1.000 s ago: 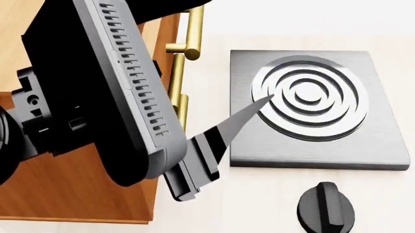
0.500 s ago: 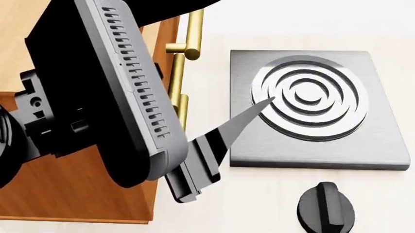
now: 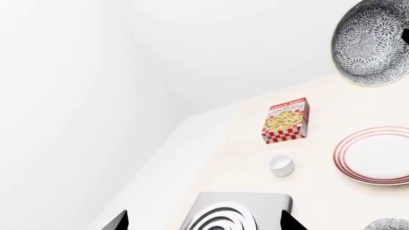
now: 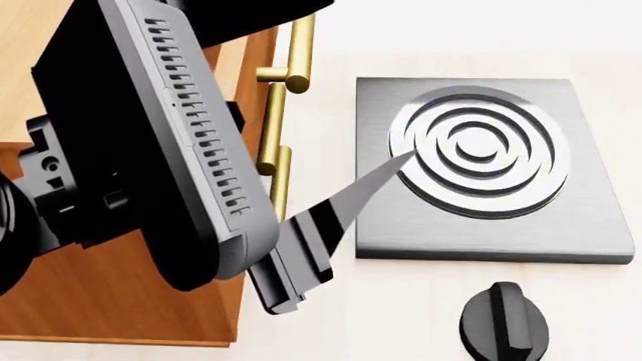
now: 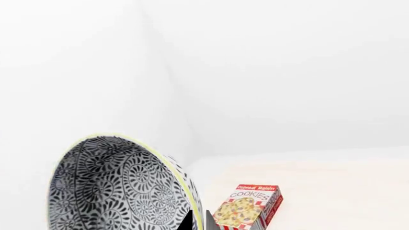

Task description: Pick the akita bowl on the wooden cabinet and place it on the plate.

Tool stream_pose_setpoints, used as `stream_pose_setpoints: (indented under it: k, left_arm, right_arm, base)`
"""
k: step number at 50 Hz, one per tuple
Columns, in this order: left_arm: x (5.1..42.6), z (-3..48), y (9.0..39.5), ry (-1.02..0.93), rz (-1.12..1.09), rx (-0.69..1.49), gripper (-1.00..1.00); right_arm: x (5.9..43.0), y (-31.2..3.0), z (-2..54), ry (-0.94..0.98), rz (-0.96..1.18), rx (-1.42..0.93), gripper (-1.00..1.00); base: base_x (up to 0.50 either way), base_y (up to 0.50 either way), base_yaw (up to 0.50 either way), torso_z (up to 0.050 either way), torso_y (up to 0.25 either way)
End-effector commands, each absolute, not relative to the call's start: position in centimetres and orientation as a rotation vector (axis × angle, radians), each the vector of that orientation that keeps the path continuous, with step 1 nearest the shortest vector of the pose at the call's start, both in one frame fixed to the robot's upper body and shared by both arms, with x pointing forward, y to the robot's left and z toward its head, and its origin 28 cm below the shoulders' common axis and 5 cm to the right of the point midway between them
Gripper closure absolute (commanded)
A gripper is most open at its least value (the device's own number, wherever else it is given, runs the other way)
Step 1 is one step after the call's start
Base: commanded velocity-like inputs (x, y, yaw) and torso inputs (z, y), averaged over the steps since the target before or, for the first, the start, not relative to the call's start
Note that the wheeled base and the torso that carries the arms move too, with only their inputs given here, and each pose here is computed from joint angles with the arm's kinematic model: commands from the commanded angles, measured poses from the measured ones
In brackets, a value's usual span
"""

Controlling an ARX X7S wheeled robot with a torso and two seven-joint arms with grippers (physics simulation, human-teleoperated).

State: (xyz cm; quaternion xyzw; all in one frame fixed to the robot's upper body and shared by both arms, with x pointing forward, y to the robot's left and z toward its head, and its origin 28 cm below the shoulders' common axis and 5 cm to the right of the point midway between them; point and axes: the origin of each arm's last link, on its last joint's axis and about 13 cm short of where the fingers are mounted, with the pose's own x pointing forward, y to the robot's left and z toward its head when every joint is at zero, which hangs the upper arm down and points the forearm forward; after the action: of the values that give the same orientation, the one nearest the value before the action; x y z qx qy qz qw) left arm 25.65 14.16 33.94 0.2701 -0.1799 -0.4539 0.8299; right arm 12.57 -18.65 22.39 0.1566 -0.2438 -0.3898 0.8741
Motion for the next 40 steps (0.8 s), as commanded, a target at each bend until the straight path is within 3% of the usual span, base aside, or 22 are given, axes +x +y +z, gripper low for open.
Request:
stream_pose_setpoints:
  k: [1, 27, 34, 40]
  left_arm:
    - [25.8, 33.5, 14.4, -0.377, -0.958, 0.563, -1.0]
    - [26.1, 33.0, 14.5, -0.369, -0.959, 0.546, -1.0]
    - [26.1, 32.9, 14.7, -0.365, -0.956, 0.543, -1.0]
    - [26.2, 32.7, 14.7, -0.364, -0.955, 0.54, -1.0]
  right_arm:
    - [13.5, -19.0, 22.5, -0.491, -0.808, 0.273, 1.0]
    - [16.0, -20.5, 22.1, -0.383, -0.784, 0.221, 1.0]
    - [15.6, -20.8, 21.9, -0.388, -0.73, 0.321, 1.0]
    - [15.0, -21.5, 21.8, -0.397, -0.611, 0.568, 1.0]
  base:
    - [0.0, 0.0, 0.0, 0.0, 0.0]
    - [0.0, 0.0, 0.0, 0.0, 0.0]
    - [0.0, 0.0, 0.0, 0.0, 0.0]
    - [0.0, 0.0, 0.0, 0.0, 0.0]
